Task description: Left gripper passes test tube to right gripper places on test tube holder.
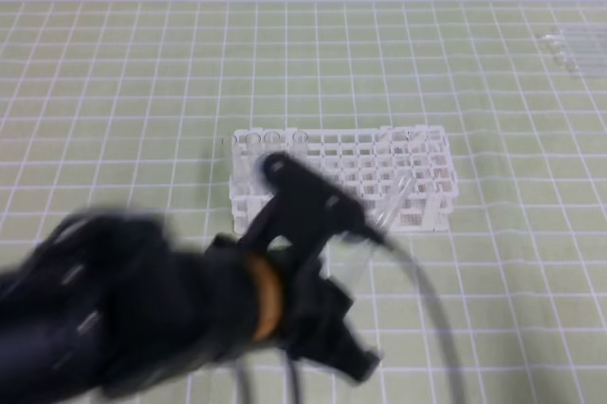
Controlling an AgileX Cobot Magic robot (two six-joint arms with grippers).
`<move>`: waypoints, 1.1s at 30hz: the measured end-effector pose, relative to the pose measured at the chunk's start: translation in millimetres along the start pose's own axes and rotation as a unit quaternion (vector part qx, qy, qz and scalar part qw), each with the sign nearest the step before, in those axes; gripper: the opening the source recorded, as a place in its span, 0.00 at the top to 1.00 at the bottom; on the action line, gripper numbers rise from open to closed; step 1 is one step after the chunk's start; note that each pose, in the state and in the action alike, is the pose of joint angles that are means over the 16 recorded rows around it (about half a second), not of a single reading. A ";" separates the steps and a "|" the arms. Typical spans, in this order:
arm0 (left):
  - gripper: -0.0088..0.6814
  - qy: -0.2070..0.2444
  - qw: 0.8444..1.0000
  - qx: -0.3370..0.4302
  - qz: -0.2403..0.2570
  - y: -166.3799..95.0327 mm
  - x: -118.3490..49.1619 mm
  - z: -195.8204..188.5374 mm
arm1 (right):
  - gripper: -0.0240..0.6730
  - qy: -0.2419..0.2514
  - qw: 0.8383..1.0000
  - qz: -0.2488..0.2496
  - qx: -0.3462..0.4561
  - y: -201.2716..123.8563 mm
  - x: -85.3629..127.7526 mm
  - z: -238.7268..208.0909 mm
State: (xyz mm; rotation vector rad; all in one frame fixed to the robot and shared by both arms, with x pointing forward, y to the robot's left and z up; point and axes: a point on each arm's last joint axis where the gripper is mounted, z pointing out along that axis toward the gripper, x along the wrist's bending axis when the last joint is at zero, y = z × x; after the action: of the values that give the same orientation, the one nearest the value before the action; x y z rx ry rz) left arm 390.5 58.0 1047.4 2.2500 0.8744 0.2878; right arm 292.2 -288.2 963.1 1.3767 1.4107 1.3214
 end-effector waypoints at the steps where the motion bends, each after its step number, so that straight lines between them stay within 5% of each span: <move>1: 0.83 -0.005 1.000 -0.014 0.006 -7.2 1.1 -2.4 | 0.99 0.000 1.000 0.000 0.000 0.0 0.0 0.0; 15: 0.83 -0.070 0.987 -0.128 0.065 -93.0 8.6 -21.5 | 0.99 0.000 1.000 0.000 0.000 0.0 0.0 0.0; 33: 0.84 -0.089 0.978 -0.144 0.124 -100.2 3.0 -3.3 | 0.99 0.000 1.000 0.001 0.000 0.0 0.0 0.0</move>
State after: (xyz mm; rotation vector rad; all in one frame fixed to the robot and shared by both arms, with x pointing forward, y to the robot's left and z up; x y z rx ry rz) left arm 340.5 114.9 981.7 2.0718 0.4278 0.3002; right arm 292.2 -288.2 963.1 1.3784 1.4104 1.3227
